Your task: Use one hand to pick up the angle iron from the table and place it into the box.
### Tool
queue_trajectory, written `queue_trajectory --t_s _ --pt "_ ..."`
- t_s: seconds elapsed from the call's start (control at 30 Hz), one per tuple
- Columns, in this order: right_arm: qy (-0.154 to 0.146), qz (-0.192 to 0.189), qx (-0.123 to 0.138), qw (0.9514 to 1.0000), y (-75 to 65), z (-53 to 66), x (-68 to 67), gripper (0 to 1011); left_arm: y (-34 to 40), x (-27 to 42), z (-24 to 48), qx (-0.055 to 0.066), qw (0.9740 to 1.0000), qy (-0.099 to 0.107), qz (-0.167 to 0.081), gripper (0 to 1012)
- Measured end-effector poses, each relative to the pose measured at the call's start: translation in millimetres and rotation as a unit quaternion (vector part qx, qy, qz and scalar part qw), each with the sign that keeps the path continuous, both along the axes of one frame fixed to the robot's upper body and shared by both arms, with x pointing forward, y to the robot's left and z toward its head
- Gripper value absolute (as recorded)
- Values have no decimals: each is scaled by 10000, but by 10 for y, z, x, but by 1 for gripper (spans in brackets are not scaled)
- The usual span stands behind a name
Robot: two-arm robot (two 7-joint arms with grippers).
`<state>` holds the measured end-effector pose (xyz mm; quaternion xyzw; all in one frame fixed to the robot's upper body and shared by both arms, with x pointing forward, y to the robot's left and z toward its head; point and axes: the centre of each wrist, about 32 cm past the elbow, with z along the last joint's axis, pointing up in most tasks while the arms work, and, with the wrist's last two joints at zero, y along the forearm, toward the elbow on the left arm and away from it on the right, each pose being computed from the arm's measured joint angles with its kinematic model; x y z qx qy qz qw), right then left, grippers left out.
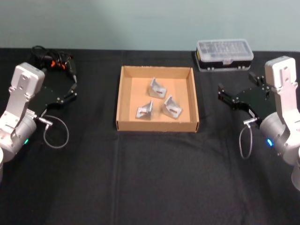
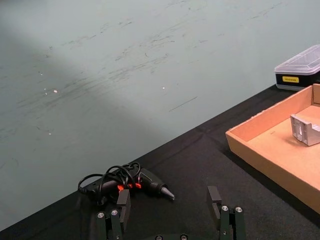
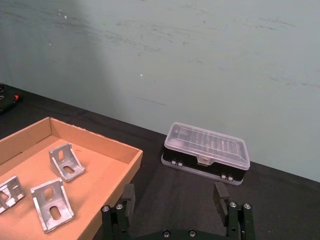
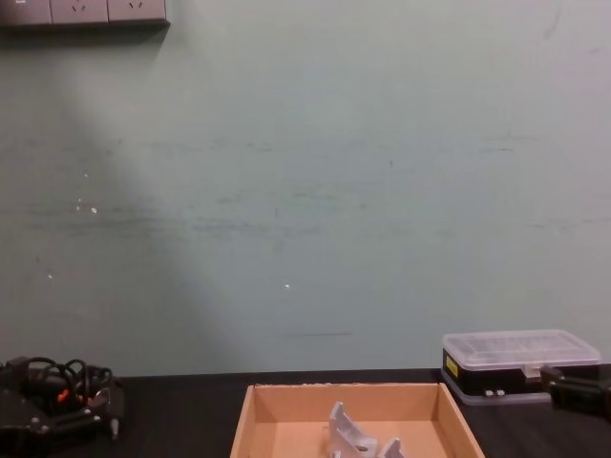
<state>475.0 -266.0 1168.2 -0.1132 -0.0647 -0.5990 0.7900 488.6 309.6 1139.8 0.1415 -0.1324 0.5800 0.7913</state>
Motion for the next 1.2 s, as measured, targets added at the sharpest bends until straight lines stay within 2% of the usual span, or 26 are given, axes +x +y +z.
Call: queue_trajectory --t_s 1.2 --pt "-40 100 4 9999 2 26 23 1000 0 0 0 0 10000 0 0 1000"
